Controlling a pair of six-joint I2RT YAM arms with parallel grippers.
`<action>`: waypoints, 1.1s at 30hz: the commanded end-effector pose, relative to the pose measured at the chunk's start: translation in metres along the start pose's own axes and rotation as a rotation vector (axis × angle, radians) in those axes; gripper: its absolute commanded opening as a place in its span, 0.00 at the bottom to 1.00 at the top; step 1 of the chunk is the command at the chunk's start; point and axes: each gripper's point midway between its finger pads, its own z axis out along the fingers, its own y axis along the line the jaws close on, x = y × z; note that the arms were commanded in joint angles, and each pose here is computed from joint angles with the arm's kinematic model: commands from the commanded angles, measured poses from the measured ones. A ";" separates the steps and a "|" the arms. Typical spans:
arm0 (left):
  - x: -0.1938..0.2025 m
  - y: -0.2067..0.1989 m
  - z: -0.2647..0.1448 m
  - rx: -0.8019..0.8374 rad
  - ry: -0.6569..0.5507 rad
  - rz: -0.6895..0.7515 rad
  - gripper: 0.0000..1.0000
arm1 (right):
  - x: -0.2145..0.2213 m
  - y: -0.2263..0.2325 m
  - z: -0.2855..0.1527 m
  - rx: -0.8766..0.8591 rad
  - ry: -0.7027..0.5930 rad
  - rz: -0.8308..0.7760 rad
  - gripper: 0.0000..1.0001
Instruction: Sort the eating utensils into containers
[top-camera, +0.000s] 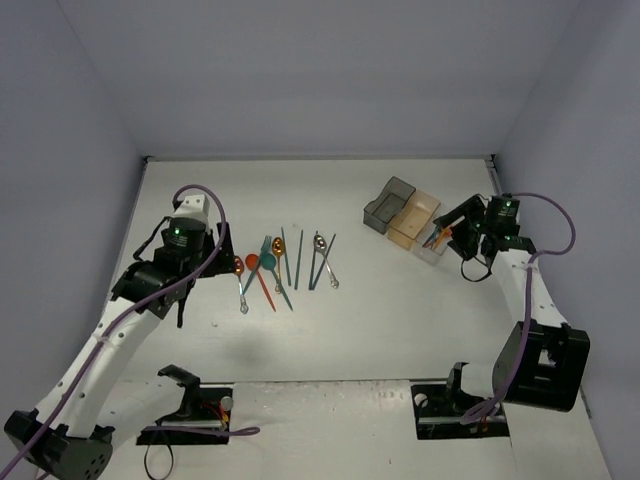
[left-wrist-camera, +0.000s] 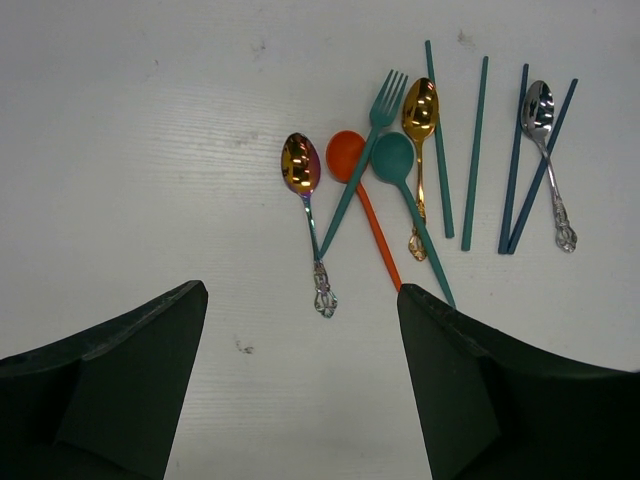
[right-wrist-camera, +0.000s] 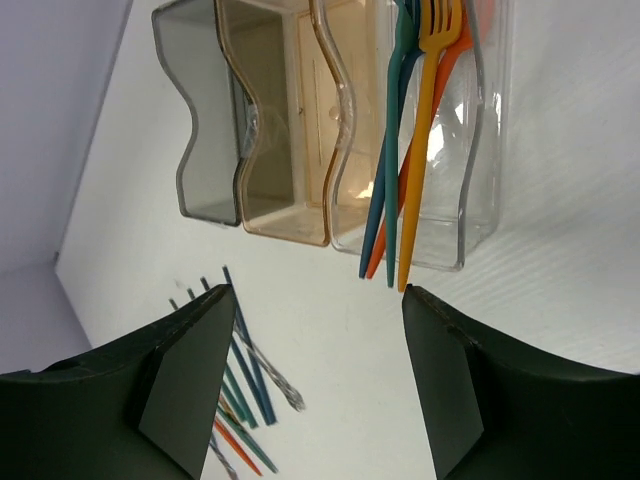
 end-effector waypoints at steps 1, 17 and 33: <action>-0.013 -0.023 0.015 0.048 0.010 -0.118 0.74 | -0.016 0.044 -0.033 -0.094 -0.072 -0.246 0.65; 0.018 -0.052 0.133 0.016 0.277 0.125 0.59 | 0.009 0.069 -0.051 -0.190 -0.064 -0.497 0.65; 0.049 -0.054 0.205 0.037 0.423 0.308 0.28 | 0.013 0.063 -0.059 -0.195 -0.082 -0.523 0.66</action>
